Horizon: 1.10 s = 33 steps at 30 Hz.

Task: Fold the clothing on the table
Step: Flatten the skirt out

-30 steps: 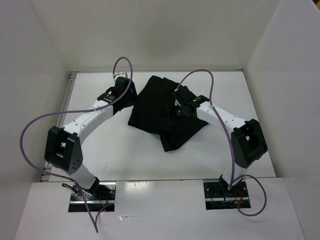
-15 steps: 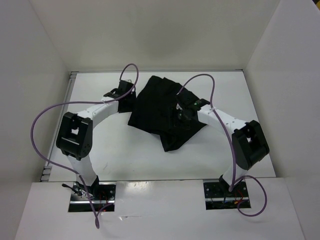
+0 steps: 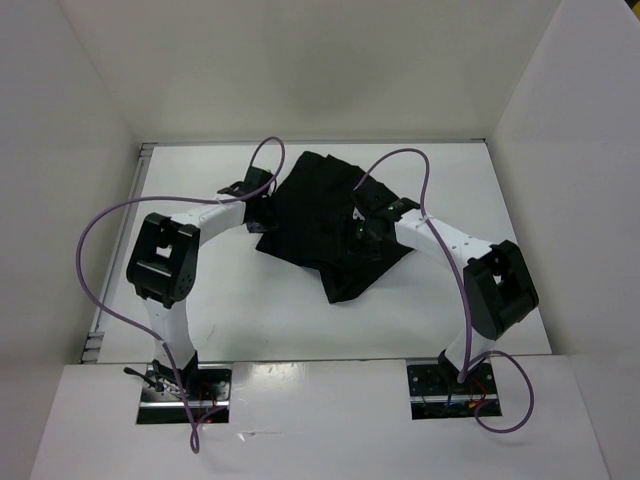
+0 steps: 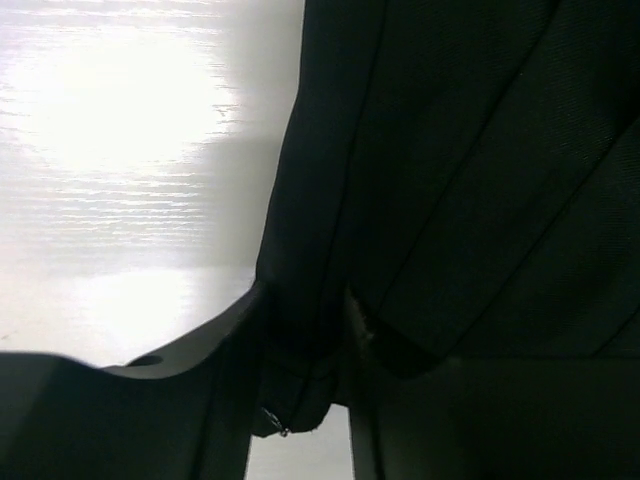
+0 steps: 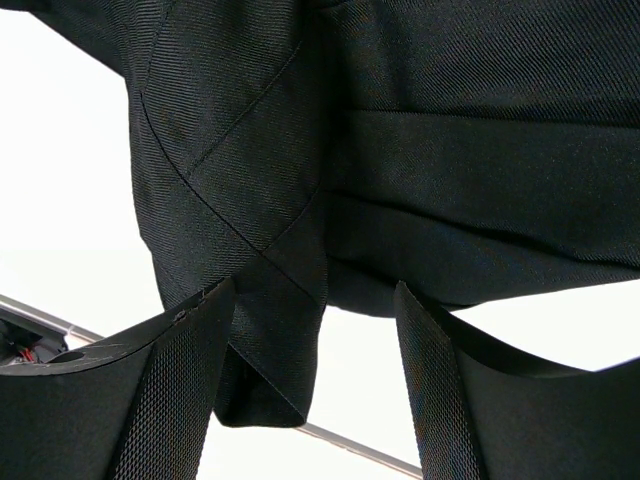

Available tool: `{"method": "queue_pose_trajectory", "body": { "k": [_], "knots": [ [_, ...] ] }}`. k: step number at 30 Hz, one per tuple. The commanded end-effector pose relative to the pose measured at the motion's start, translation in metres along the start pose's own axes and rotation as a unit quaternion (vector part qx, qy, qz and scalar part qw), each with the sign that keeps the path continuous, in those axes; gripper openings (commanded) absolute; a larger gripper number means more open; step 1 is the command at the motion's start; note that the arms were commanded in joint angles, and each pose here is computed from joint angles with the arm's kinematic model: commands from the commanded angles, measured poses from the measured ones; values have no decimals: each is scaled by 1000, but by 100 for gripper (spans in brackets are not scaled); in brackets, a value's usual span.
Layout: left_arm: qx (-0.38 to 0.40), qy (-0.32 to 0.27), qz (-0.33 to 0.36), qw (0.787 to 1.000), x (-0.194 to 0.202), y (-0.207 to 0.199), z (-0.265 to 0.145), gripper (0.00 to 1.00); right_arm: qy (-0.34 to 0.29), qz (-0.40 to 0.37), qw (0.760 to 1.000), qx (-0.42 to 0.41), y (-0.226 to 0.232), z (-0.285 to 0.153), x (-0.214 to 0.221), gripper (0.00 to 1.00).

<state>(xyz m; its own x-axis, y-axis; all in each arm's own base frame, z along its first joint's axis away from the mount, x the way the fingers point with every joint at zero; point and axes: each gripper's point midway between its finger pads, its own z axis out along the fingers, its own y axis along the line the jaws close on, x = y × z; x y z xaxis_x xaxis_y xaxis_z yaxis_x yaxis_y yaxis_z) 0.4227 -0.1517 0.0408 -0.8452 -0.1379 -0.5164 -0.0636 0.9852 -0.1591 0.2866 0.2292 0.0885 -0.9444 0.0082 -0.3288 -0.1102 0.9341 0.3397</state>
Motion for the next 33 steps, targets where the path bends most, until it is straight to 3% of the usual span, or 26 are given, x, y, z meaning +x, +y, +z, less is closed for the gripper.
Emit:
{"method": "queue_pose_trajectory", "body": {
  "k": [1,2,6,7,13,17,21,29,33],
  "knots": [
    [30,-10,2,1000,-14,-14,2,40,-1,6,1000,1,-2,0,0,71],
    [35,-8,2,999,-13,-16,1,37,-1,6,1000,1,-2,0,0,71],
    [77,3,8,997,-14,-32,-6,3,-5,11,1000,9,-5,-1,0,71],
    [90,-6,8,996,-20,-37,-16,0,-3,15,1000,12,-9,-2,0,71],
    [234,-40,29,971,-44,-98,-97,0,-11,93,993,72,-53,3,-9,71],
    [355,-74,40,931,-62,-140,-163,0,-45,133,987,84,-75,-3,-31,71],
    [416,-90,38,904,-70,-156,-204,0,-61,145,984,88,-82,-5,-49,71],
    [398,-67,-37,914,-69,-105,-171,0,55,147,985,75,-90,64,-11,69],
    [409,-66,-53,909,-64,-96,-172,0,64,171,975,123,-128,73,-10,68]
  ]
}}
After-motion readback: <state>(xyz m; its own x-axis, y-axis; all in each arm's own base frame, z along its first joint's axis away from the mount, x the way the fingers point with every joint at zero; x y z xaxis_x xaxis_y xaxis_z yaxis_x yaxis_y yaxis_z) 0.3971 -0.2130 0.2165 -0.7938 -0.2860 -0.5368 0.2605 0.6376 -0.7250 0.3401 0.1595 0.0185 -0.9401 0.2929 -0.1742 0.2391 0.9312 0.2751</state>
